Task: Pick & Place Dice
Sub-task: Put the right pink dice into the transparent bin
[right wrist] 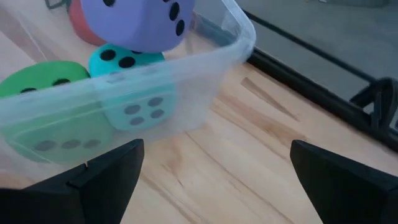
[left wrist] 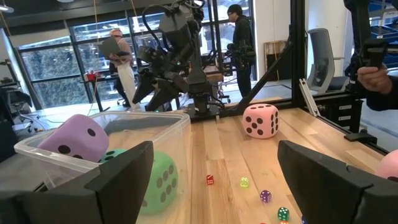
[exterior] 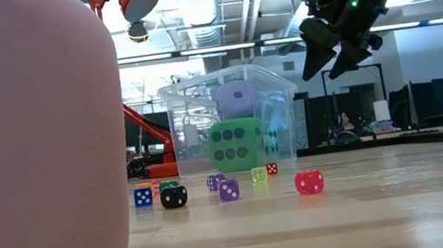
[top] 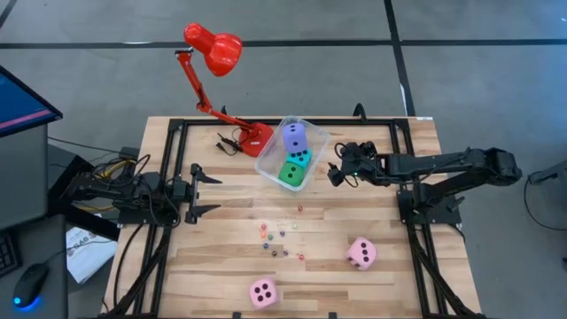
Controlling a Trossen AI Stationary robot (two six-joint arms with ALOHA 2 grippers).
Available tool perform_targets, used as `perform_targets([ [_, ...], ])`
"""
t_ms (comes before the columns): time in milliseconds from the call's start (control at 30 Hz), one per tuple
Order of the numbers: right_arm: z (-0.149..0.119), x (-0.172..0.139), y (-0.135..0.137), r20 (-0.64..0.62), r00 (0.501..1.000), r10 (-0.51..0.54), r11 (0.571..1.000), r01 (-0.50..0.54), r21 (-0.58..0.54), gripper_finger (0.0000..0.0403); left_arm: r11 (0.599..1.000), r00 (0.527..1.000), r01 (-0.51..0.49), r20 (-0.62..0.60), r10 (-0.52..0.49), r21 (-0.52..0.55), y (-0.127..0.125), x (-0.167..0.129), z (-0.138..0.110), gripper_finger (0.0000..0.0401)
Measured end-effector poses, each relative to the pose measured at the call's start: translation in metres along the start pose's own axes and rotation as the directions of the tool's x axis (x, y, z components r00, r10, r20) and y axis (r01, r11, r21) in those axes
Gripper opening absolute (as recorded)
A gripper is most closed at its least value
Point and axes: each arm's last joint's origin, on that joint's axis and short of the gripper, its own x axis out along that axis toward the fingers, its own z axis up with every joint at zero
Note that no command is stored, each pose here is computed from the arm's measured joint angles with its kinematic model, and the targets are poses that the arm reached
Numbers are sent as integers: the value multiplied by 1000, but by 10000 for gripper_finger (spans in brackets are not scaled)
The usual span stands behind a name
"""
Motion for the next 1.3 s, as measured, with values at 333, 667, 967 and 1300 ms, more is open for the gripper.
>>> perform_targets([
  [333, -18, -45, 2, 33, 999, 33, 999, -33, 0, 400, 1000, 1000, 0, 0, 0, 0, 0, 0, 0, 333],
  [667, -35, -81, 15, -21, 989, 145, 988, -144, 62, 400, 1000, 1000, 1, 0, -1, 0, 0, 0, 0, 333],
  [967, -47, -98, 34, -208, 969, 136, 991, -136, 11, 400, 1000, 1000, 1, 0, -1, 0, 0, 0, 0, 333],
  [1300, -58, -126, 55, -347, 930, 121, 990, -140, -29, 400, 1000, 1000, 0, 0, 0, 0, 0, 0, 0, 333],
])
